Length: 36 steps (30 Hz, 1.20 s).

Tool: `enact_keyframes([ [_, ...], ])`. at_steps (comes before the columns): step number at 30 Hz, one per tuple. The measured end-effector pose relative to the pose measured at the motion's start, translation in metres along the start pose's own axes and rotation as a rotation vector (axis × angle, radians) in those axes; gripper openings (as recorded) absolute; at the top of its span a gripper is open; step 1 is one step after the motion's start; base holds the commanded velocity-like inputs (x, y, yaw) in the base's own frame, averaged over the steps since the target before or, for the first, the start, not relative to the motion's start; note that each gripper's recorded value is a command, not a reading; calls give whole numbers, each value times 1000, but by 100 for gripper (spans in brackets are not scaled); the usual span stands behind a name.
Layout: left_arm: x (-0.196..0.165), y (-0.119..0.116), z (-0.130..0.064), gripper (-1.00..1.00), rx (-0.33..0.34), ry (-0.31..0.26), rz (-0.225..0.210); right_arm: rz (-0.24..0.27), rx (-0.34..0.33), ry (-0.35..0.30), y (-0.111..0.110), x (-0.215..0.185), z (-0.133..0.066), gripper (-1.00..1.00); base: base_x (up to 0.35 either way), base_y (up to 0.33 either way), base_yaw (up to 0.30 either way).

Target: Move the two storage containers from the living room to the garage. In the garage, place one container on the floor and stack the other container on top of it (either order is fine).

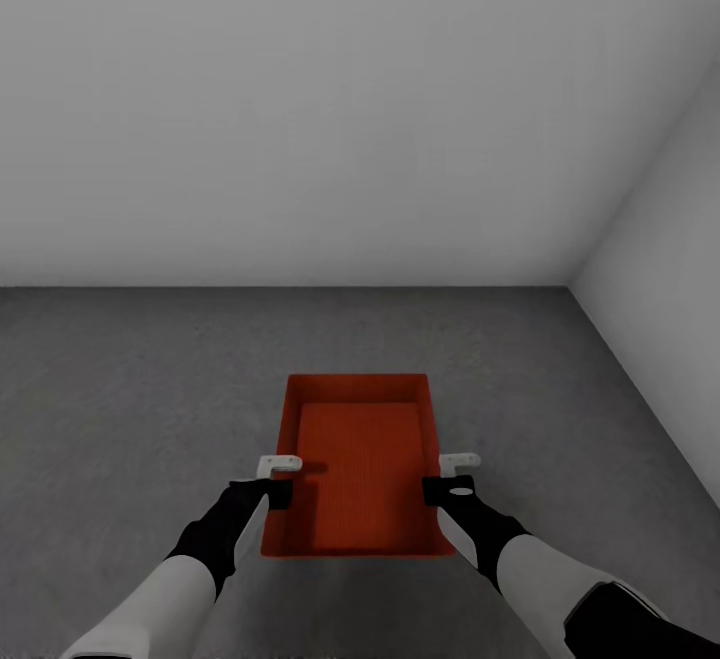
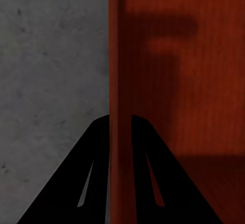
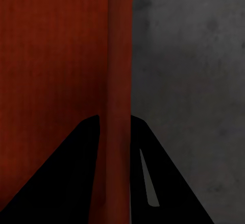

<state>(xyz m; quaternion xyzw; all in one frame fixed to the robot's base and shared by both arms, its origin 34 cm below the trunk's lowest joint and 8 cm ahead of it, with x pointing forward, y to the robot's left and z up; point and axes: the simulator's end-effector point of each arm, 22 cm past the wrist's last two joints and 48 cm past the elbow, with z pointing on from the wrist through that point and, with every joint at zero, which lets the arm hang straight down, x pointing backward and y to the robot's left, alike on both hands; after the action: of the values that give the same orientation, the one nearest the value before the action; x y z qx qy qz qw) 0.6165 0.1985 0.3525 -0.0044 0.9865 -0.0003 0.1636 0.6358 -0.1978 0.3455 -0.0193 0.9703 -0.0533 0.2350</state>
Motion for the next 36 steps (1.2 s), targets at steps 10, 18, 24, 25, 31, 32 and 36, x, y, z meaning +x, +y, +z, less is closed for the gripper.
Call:
enact_keyframes([
  [10,14,0,22,-100,0,8,0,0,0,8,3,18,20,-100,0,0,0],
  [18,21,0,33,-100,0,8,1,1,0,8,4,26,29,-100,0,0,0],
  [24,19,0,33,-100,0,1,1,2,0,2,4,24,29,-100,0,0,0],
  [25,20,0,33,-100,0,3,0,1,0,3,4,25,29,-100,0,0,0],
  [31,21,0,34,-100,0,4,1,2,0,4,4,26,30,-100,0,0,0],
  [32,21,0,34,-100,0,2,1,2,0,3,4,26,31,-100,0,0,0],
  [36,22,-1,36,-100,0,5,1,1,0,5,4,28,32,-100,0,0,0],
])
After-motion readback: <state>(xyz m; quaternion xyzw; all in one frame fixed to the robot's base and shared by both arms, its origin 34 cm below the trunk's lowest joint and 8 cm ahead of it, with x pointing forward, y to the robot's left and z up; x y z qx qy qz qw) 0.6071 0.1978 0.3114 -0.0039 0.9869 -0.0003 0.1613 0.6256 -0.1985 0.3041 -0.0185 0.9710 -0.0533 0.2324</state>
